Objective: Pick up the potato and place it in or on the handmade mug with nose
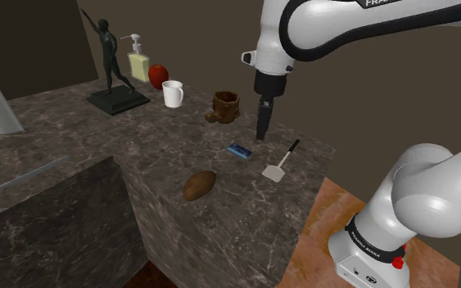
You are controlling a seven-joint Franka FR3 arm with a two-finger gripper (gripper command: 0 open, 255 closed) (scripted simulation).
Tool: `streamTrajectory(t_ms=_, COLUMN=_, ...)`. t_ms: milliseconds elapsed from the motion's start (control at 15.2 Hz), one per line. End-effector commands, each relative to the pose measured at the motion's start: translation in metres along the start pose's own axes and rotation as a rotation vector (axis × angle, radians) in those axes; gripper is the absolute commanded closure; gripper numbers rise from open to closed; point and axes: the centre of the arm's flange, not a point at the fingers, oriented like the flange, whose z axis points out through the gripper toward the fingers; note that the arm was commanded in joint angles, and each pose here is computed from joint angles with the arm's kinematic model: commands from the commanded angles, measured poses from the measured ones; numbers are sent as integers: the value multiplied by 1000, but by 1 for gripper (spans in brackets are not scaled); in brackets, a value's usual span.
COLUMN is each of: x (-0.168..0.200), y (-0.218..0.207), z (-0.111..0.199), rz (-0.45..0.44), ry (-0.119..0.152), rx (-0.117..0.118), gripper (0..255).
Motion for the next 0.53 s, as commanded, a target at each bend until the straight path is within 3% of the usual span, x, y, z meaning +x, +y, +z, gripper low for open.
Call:
streamTrajectory(t_ms=0, x=19, y=-6, z=14, rz=-83, ry=5, rx=-2, gripper=0)
streamTrajectory(t_ms=462, x=82, y=-52, z=62, rz=-363, ry=17, rx=-6, gripper=0)
